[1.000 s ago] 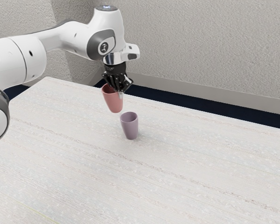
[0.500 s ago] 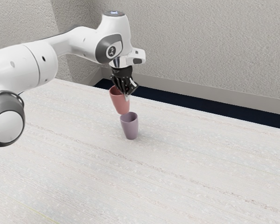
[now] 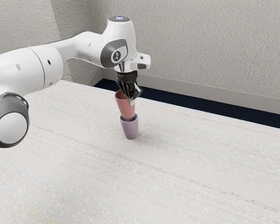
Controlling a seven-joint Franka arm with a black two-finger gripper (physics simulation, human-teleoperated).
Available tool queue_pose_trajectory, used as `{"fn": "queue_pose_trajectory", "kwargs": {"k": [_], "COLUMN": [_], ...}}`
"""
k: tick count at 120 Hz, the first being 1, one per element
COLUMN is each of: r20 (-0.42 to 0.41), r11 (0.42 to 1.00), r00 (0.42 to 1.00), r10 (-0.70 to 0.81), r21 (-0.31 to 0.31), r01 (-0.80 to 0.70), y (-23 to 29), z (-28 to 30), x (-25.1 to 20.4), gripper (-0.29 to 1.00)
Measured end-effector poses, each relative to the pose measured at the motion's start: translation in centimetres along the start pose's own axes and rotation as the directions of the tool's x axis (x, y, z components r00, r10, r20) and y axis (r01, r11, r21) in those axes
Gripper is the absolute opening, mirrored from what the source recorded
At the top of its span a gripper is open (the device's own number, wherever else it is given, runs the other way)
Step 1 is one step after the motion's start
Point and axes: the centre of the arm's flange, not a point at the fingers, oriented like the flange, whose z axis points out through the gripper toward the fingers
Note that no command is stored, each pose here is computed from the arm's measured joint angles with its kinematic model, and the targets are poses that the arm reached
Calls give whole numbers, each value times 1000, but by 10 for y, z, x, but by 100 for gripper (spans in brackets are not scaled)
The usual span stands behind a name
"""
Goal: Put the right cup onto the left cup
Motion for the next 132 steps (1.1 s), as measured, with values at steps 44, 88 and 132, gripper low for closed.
{"fn": "queue_pose_trajectory", "kwargs": {"k": [44, 88, 132], "r20": [14, 25, 55], "r11": [1000, 999, 999], "r00": [1000, 999, 998], "r10": [19, 31, 41], "r21": [-7, -8, -24], "r01": [-19, -31, -40], "y": [1, 0, 1], "z": [16, 26, 54], "x": [2, 2, 1], "gripper": [-8, -8, 3]}}
